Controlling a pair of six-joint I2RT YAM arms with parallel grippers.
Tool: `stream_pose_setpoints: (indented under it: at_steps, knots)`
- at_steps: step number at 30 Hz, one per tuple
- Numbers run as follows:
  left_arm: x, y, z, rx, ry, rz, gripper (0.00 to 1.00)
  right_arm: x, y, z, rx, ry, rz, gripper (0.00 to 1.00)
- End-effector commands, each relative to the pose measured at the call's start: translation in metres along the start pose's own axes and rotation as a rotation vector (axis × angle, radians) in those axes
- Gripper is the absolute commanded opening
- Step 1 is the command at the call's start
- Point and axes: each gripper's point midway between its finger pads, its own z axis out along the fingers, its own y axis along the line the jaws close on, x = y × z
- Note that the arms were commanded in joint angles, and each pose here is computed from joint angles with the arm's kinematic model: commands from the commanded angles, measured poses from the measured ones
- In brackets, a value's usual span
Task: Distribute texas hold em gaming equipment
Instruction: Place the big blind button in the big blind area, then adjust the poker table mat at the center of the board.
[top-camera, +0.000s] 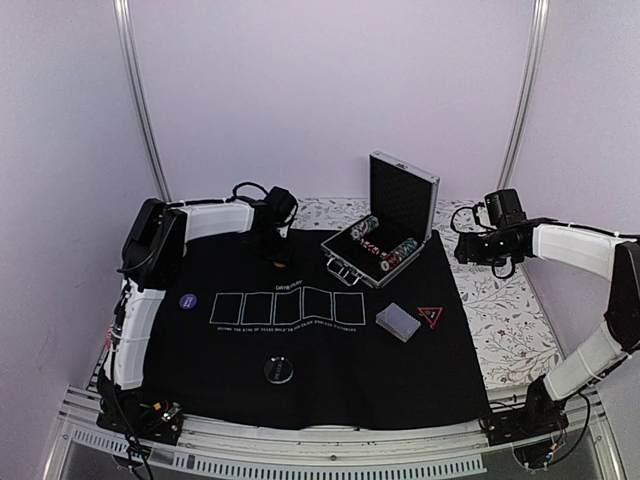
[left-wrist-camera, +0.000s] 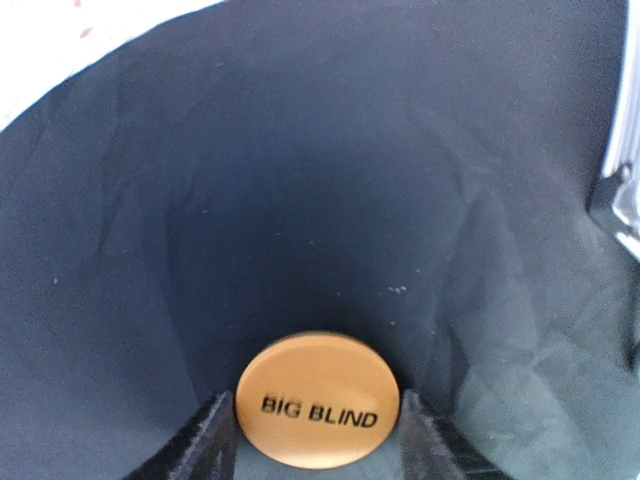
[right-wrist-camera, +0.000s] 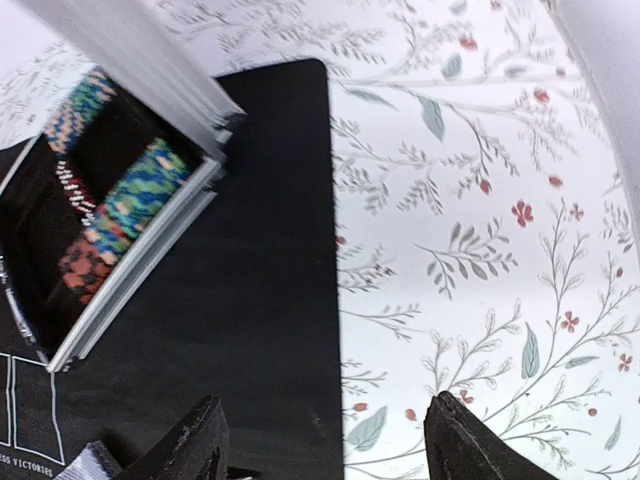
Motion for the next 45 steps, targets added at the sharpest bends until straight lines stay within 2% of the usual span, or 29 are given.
stream_pose_setpoints:
  at_steps: [1,6,9,13,17,25,30,37,45]
  knots:
    - [-0.003,-0.001,-0.003,-0.009,-0.004,0.024,0.65,0.025,-0.020,0.034,-0.042,0.166,0.061,0.68]
    - [-0.021,0.000,-0.025,0.000,-0.055,0.025,0.75,0.050,-0.023,0.069,-0.038,0.307,0.049,0.66]
    - [-0.027,-0.001,-0.040,0.013,-0.079,0.021,0.76,0.062,-0.024,0.084,-0.033,0.356,0.056,0.65]
    - [-0.005,0.002,-0.050,0.034,-0.062,-0.005,0.76,0.073,-0.023,0.100,-0.037,0.408,0.078,0.62]
    - [0.022,0.008,-0.061,0.043,-0.056,-0.027,0.76,0.084,-0.003,0.109,-0.157,0.439,0.108,0.59]
    - [0.059,0.022,-0.065,0.027,-0.034,-0.037,0.76,0.073,0.022,0.110,-0.298,0.417,0.153,0.51]
    - [0.077,0.028,-0.054,0.017,0.007,-0.047,0.76,0.065,0.033,0.109,-0.361,0.396,0.176,0.42]
    - [0.077,0.030,-0.054,0.015,0.006,-0.047,0.76,0.059,0.028,0.110,-0.330,0.378,0.175,0.06]
    - [0.081,0.038,-0.055,-0.022,0.016,-0.031,0.76,0.053,-0.020,0.109,-0.066,0.345,0.115,0.03]
